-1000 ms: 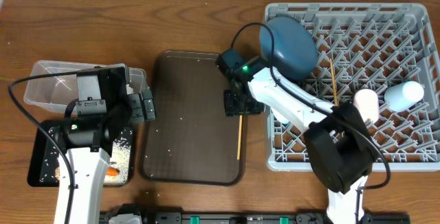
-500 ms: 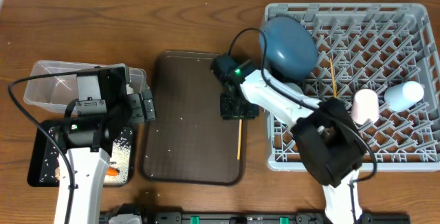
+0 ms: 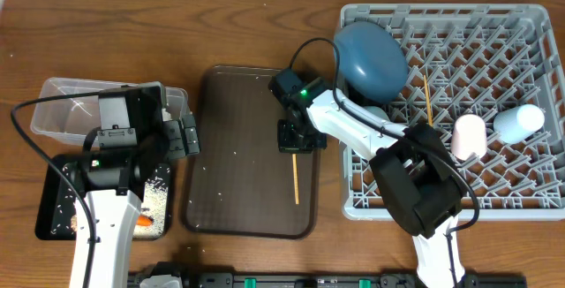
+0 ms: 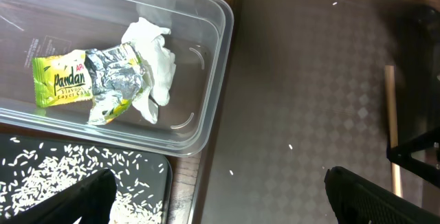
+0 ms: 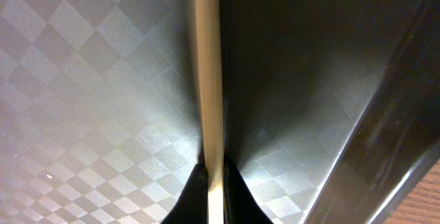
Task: Sort waste into correct bins and load items into the dishwasher rack
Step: 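Carry the second chopstick and insert it upright in the rack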
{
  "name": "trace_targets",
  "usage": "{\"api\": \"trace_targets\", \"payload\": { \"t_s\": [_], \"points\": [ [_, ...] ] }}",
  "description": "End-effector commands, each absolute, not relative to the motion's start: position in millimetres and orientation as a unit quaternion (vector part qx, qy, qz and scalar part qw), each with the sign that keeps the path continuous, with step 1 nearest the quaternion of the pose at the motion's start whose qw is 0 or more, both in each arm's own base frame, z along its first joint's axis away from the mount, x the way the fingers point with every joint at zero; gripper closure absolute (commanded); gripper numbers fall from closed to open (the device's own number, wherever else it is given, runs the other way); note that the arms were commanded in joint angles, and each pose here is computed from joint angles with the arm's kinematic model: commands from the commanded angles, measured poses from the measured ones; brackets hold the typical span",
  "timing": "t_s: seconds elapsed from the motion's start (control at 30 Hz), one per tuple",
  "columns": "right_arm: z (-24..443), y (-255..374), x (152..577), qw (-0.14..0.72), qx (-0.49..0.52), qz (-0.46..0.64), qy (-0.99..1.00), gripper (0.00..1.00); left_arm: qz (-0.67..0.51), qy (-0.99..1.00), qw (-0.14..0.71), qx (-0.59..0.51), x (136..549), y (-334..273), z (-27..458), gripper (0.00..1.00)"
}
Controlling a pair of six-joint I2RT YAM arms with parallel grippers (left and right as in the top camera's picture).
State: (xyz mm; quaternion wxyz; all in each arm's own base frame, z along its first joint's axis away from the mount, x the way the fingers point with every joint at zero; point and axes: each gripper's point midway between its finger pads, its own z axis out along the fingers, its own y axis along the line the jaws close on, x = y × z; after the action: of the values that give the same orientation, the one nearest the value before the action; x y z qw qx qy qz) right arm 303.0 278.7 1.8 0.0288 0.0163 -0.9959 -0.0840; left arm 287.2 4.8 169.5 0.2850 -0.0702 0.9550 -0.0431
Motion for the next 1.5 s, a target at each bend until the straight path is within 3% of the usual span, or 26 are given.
{"api": "trace_targets", "payload": {
  "t_s": [0.0, 0.2, 0.47, 0.57, 0.77, 1.03, 1.47],
  "points": [
    [-8, 274, 302, 0.036, 0.035, -0.075, -0.996, 0.99, -0.043, 0.953, 0.294, -0.063, 290, 5, 177, 0.02],
    [17, 275, 314, 0.007, 0.099, -0.095, -0.991, 0.99, -0.043, 0.953, 0.294, -0.063, 290, 5, 177, 0.02],
    [134, 268, 336, -0.124, 0.126, -0.154, -0.972, 0.99, -0.043, 0.953, 0.294, -0.063, 290, 5, 177, 0.02],
    [176, 239, 346, -0.174, 0.112, -0.163, -0.965, 0.99, -0.043, 0.953, 0.294, -0.063, 290, 5, 177, 0.02],
    [229, 120, 374, -0.254, 0.017, -0.108, -0.961, 0.99, -0.043, 0.953, 0.294, -0.063, 290, 5, 177, 0.02],
    [217, -20, 389, -0.251, -0.016, -0.012, -0.968, 0.99, -0.043, 0.953, 0.294, -0.063, 290, 5, 177, 0.02],
    [143, -34, 399, -0.153, -0.028, -0.003, -0.988, 0.99, -0.043, 0.953, 0.294, -0.063, 290, 5, 177, 0.02]
  ]
}}
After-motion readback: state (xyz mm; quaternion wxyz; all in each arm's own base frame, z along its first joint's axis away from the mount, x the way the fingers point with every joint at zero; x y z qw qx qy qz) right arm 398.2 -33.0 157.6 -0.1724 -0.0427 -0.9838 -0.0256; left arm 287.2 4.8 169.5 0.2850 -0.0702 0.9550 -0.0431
